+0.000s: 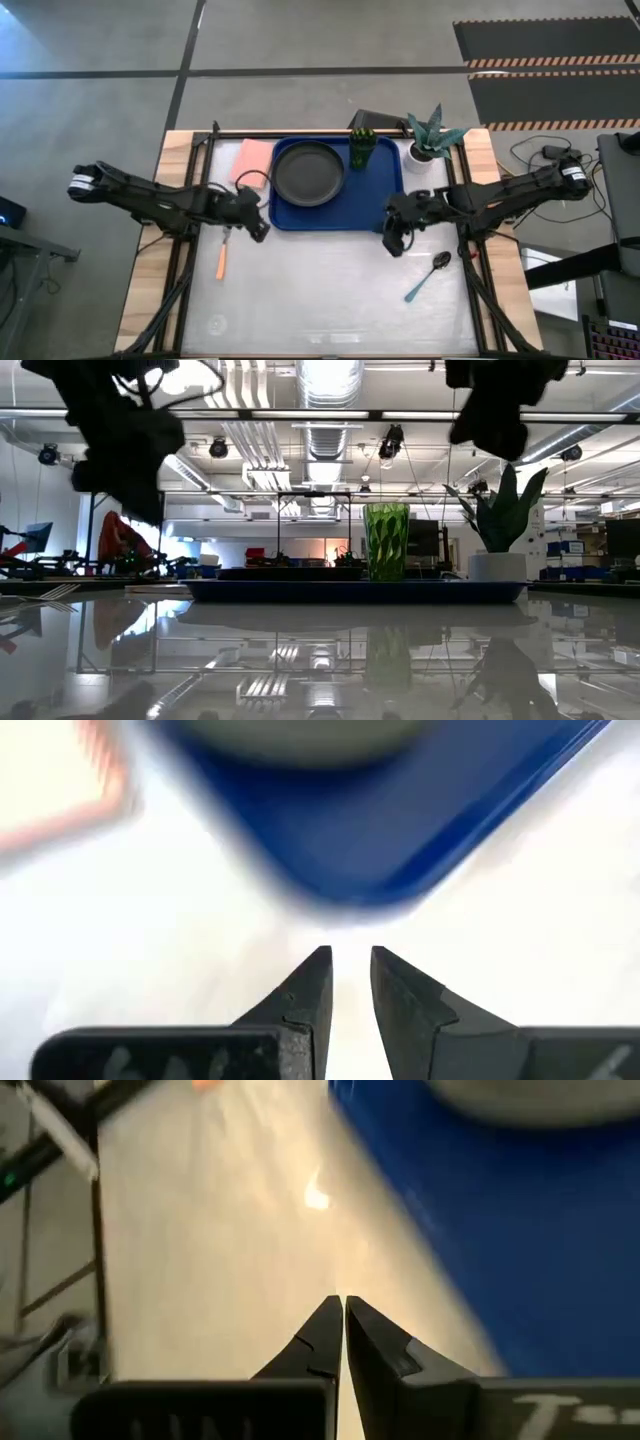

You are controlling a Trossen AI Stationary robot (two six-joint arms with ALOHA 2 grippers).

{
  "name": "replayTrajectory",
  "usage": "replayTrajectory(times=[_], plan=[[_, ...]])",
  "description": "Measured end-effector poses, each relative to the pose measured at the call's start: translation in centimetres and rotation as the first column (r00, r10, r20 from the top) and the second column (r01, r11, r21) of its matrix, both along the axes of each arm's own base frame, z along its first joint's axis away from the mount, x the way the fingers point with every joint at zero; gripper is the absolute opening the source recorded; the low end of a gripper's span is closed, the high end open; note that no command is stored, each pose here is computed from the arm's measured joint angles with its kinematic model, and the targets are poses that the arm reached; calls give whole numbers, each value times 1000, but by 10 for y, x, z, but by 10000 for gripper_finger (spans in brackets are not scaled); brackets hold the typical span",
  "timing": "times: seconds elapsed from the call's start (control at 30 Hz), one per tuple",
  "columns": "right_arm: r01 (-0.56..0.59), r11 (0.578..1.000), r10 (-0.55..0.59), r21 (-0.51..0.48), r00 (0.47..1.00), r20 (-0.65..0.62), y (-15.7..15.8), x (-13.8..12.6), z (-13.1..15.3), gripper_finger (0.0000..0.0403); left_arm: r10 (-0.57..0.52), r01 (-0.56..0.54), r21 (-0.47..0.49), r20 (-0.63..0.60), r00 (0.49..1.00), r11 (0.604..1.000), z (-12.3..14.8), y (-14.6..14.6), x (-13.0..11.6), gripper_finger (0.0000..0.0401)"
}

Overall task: Pick and place plate/cup/fork/spoon on tray
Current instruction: Put the orange fork on the blue tray to the right of the black plate

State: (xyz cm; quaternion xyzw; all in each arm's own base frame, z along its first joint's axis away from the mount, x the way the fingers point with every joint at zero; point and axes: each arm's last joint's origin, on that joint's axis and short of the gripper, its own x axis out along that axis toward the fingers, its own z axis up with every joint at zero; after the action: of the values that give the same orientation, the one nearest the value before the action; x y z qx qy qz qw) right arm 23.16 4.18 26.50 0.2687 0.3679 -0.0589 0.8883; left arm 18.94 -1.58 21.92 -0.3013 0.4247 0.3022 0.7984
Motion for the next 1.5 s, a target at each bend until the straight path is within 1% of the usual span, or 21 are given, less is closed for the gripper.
replayTrajectory(times=[0.1, 0.2, 0.27, 0.4, 0.43, 0.6, 0.7, 0.8, 0.9, 1.0, 1.13, 1.2, 1.3, 1.4, 1.5], plan=[[6, 997, 3, 80, 994, -108, 16, -8, -8, 9, 21, -36, -82, -173, 985, 996, -9, -3, -7, 54], [32, 995, -10, 100, 978, -207, 28, -18, -15, 9, 76, -113, -131, -260, 963, 985, -16, -6, -13, 54], [43, 995, -23, 85, 974, -224, 34, -21, -17, 9, 115, -168, -152, -309, 944, 974, -20, -8, -18, 54], [52, 999, -51, 3, 981, -187, 42, -25, -16, 9, 220, -296, -118, -428, 876, 948, -26, -10, -33, 54], [51, 999, -53, -16, 982, -180, 44, -26, -16, 9, 230, -312, -120, -442, 867, 942, -28, -10, -36, 54], [25, 998, -35, -62, 986, -163, 49, -28, -16, 9, 254, -346, -149, -429, 867, 926, -35, -15, -43, 54], [10, 997, -22, -74, 986, -164, 48, -28, -16, 9, 246, -339, -159, -424, 872, 927, -37, -18, -44, 54], [-1, 996, -14, -89, 987, -161, 48, -28, -16, 9, 243, -351, -177, -446, 861, 919, -39, -21, -43, 59], [4, 994, -21, -109, 988, -154, 48, -28, -16, 9, 219, -346, -192, -482, 848, 918, -44, -26, -43, 77], [-7, 993, -11, -119, 988, -153, 48, -28, -16, 9, 211, -342, -185, -501, 839, 921, -48, -30, -43, 107], [-20, 991, 0, -129, 988, -153, 48, -28, -16, 9, 237, -368, -167, -517, 823, 915, -53, -34, -43, 152], [-24, 991, 3, -132, 988, -152, 48, -28, -16, 9, 236, -373, -175, -519, 821, 911, -58, -37, -42, 167], [-26, 991, 6, -134, 988, -153, 48, -28, -16, 9, 238, -379, -198, -502, 831, 904, -68, -39, -39, 176], [-32, 990, 10, -139, 988, -155, 48, -28, -16, 9, 264, -405, -180, -517, 814, 896, -75, -40, -40, 178], [-38, 989, 15, -144, 988, -156, 47, -28, -16, 9, 272, -408, -161, -524, 807, 899, -78, -40, -39, 176]])
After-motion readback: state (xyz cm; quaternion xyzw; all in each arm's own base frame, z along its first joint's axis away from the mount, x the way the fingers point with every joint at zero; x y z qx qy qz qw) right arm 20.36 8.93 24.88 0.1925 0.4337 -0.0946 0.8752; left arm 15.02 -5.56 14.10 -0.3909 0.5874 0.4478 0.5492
